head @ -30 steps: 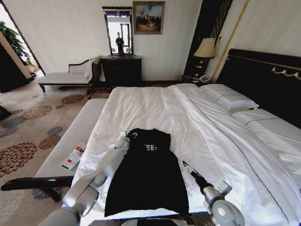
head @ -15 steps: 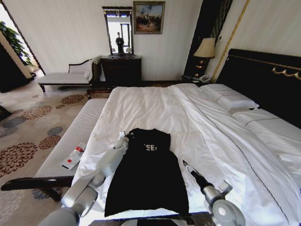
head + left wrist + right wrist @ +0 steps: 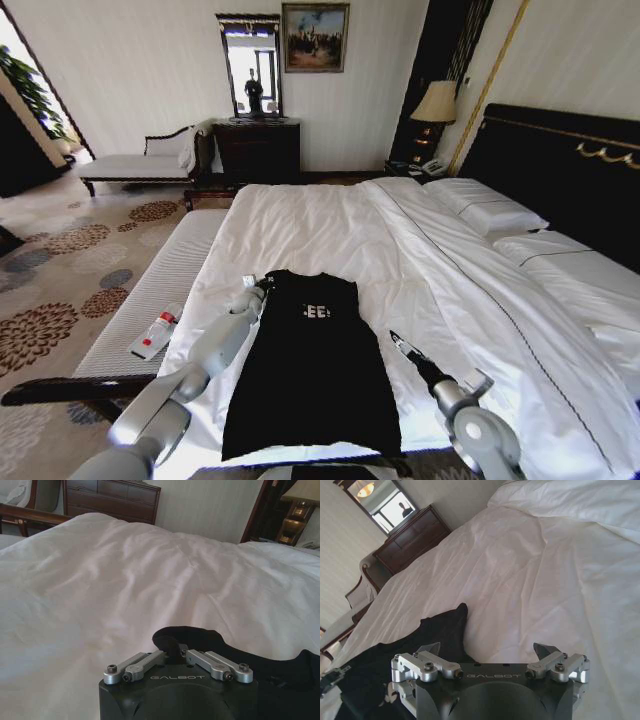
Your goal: Fold the clothes on the bed.
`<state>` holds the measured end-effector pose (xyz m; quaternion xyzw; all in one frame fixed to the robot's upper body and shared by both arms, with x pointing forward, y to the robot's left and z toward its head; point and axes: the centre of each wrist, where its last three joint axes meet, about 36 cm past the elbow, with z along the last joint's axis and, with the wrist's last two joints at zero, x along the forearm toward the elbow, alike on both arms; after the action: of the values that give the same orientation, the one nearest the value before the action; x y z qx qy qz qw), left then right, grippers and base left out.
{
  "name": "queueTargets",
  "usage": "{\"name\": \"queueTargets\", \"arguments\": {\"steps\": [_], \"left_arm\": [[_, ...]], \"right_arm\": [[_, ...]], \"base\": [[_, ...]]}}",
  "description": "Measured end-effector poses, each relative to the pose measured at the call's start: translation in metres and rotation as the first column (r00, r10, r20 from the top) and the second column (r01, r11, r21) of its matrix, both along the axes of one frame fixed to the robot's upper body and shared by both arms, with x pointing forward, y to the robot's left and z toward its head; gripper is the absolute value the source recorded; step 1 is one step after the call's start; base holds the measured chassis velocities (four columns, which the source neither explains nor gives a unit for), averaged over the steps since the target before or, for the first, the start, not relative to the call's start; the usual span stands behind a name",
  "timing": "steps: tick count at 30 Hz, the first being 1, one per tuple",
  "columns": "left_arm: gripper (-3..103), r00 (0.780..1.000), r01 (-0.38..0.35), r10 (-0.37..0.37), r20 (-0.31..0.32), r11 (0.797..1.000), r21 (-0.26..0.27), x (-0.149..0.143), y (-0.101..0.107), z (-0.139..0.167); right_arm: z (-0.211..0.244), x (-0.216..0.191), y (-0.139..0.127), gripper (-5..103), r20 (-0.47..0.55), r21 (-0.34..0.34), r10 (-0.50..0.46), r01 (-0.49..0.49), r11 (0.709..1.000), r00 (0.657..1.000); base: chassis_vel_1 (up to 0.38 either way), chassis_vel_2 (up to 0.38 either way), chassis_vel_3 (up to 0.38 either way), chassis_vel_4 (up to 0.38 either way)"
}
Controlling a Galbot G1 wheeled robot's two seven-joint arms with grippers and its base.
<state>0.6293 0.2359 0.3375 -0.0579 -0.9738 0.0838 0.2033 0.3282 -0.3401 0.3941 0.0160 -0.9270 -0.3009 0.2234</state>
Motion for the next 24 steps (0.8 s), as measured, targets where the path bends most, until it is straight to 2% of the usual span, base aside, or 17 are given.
{"name": "queueTargets", "arguments": {"steps": [1, 3, 5, 6, 7, 10, 12, 13, 16, 19, 24], "left_arm": [[1, 1.000, 0.001, 0.000, 0.000, 1.000, 0.009, -0.002, 0.004, 0.000], [1, 1.000, 0.003, -0.003, -0.004, 1.000, 0.014, -0.003, 0.003, -0.002], [1, 1.000, 0.005, -0.005, -0.005, 1.000, 0.014, -0.003, 0.001, -0.002], [1, 1.000, 0.011, -0.010, -0.010, 1.000, 0.016, -0.005, -0.006, -0.006], [1, 1.000, 0.015, -0.015, -0.013, 1.000, 0.017, -0.006, -0.009, -0.007], [1, 1.000, 0.024, -0.023, -0.018, 1.000, 0.021, -0.010, -0.021, -0.013], [1, 0.999, 0.026, -0.026, -0.020, 0.999, 0.022, -0.011, -0.025, -0.014], [1, 0.999, 0.049, -0.048, -0.020, 0.998, 0.030, -0.012, -0.036, -0.015], [1, 0.998, 0.058, -0.057, -0.018, 0.998, 0.034, -0.009, -0.041, -0.014], [1, 0.998, 0.064, -0.064, -0.018, 0.997, 0.037, -0.008, -0.043, -0.013], [1, 0.998, 0.066, -0.065, -0.015, 0.997, 0.033, -0.009, -0.044, -0.013]], "right_arm": [[-0.001, 0.030, -0.013, 100, 0.000, -0.023, 0.037, -0.037, 0.999, 0.999], [-0.005, 0.069, -0.026, 100, 0.002, -0.023, 0.069, -0.069, 0.997, 0.998], [-0.006, 0.083, -0.031, 100, 0.002, -0.021, 0.076, -0.076, 0.997, 0.997], [-0.010, 0.118, -0.041, 100, 0.005, -0.008, 0.092, -0.092, 0.996, 0.996], [-0.015, 0.134, -0.046, 100, -0.003, 0.000, 0.095, -0.095, 0.996, 0.996], [-0.035, 0.178, -0.049, 100, -0.038, 0.028, 0.106, -0.105, 0.994, 0.994], [-0.040, 0.192, -0.048, 100, -0.036, 0.039, 0.114, -0.113, 0.993, 0.993], [-0.052, 0.236, -0.048, 100, -0.005, 0.071, 0.143, -0.143, 0.987, 0.990], [-0.063, 0.255, -0.045, 100, 0.005, 0.079, 0.163, -0.163, 0.983, 0.987], [-0.077, 0.277, -0.027, 100, 0.006, 0.103, 0.199, -0.198, 0.975, 0.980], [-0.094, 0.285, -0.006, 100, 0.007, 0.118, 0.244, -0.243, 0.963, 0.970]], "base": [[0.000, 0.000, 0.000, 0.000], [0.000, 0.000, 0.000, 0.000], [0.000, 0.000, 0.000, 0.000], [0.000, 0.000, 0.000, 0.000], [0.000, 0.000, 0.000, 0.000], [0.000, 0.000, 0.000, 0.000], [0.000, 0.000, 0.000, 0.000], [0.000, 0.000, 0.000, 0.000], [0.000, 0.000, 0.000, 0.000], [0.000, 0.000, 0.000, 0.000], [0.000, 0.000, 0.000, 0.000]]}}
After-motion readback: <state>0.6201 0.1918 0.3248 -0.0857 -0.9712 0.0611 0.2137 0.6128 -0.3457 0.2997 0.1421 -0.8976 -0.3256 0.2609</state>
